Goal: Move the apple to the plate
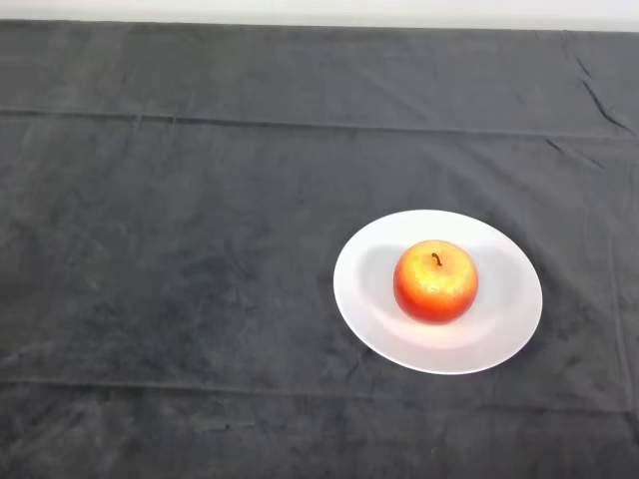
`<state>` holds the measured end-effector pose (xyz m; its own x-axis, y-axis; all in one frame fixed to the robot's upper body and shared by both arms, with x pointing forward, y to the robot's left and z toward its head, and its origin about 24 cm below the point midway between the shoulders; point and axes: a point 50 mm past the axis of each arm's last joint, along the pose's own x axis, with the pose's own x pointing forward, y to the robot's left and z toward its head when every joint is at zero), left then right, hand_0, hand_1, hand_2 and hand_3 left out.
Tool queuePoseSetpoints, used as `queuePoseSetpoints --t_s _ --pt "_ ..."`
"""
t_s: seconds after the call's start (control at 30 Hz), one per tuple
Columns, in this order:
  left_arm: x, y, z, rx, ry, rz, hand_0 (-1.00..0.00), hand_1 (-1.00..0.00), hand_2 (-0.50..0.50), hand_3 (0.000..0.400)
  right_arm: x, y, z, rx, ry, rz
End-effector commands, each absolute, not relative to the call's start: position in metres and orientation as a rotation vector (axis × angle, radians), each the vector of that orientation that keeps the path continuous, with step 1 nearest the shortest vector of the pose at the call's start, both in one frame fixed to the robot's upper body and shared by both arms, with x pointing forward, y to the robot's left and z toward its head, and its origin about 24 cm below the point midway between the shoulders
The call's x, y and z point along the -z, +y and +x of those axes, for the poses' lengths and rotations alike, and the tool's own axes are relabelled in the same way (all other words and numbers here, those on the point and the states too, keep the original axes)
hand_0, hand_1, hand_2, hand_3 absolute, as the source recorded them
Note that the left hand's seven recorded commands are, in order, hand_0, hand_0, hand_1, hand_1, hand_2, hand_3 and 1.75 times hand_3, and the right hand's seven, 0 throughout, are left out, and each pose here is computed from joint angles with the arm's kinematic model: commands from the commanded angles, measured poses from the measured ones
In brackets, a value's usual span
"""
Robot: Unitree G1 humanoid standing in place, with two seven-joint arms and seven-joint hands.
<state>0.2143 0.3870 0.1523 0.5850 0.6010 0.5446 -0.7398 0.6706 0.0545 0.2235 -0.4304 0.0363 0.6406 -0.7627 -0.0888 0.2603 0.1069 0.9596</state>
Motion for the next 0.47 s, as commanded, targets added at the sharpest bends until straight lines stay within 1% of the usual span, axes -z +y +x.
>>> queuePoseSetpoints --t_s 0.03,0.47 --pt "-0.1512 0.3926 0.2105 -0.831 -0.516 0.278 0.0 0.0 0.0 0.0 -0.0435 -0.4391 0.2166 0.808 -0.531 1.22" --pt "-0.1508 0.3937 0.2096 -0.832 -0.515 0.276 0.0 0.0 0.0 0.0 -0.0435 -0.4391 0.2166 0.808 -0.531 1.22"
